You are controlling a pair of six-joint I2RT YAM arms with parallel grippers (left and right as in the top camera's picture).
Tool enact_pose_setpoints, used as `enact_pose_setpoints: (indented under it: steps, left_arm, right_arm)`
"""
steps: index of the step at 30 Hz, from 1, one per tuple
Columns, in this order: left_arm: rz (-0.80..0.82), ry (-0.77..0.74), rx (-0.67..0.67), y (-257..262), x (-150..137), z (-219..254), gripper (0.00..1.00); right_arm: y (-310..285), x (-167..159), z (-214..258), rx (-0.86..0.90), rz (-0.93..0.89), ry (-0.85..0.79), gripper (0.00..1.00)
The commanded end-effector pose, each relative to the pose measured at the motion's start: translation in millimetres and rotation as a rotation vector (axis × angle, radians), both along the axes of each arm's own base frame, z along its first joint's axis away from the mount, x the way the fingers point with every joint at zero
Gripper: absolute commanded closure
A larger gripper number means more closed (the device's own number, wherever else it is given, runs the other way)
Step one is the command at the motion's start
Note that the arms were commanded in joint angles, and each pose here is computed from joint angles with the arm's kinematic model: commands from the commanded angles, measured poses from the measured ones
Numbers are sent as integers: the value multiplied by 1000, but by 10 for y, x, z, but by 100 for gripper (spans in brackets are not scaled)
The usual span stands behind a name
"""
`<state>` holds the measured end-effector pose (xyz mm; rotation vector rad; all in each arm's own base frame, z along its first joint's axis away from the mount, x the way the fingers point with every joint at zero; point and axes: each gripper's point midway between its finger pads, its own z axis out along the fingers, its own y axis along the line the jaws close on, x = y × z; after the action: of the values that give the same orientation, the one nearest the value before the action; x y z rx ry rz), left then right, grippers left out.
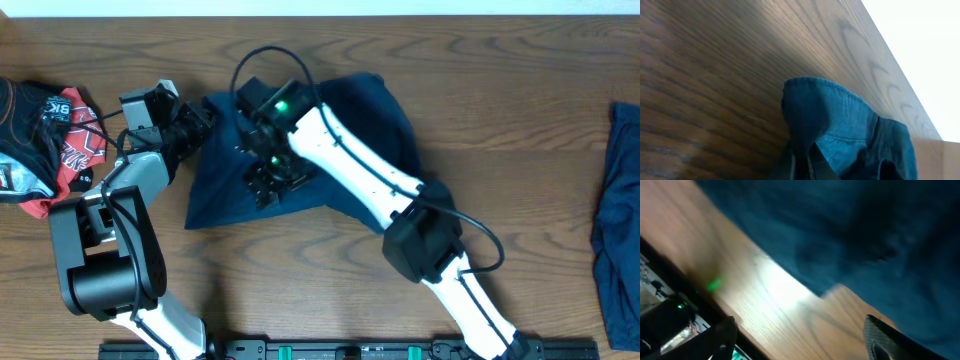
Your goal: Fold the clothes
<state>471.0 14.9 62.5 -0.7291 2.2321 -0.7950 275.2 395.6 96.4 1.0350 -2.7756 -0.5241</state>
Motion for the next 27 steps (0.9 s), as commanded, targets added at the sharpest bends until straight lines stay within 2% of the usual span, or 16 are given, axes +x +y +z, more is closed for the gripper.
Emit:
enact_pose_setpoints:
  steps: [1, 7, 17, 22, 27]
  left_arm:
    - [18, -15, 41, 116, 62, 20, 94]
    - [37, -10, 40, 205, 49, 10, 94]
    - [40, 16, 43, 258, -6, -40, 94]
    - [40, 16, 43, 259, -6, -40, 94]
    - [32, 18, 34, 238, -13, -41, 94]
  right_arm:
    - [181, -203, -1, 21, 24, 26, 18]
    - [217, -261, -26, 2, -22, 45, 17]
    - [-141, 146, -248, -44, -141, 56, 12]
    - [-174, 137, -482, -18, -148, 110, 13]
    - [-14, 151, -522, 41, -131, 89, 13]
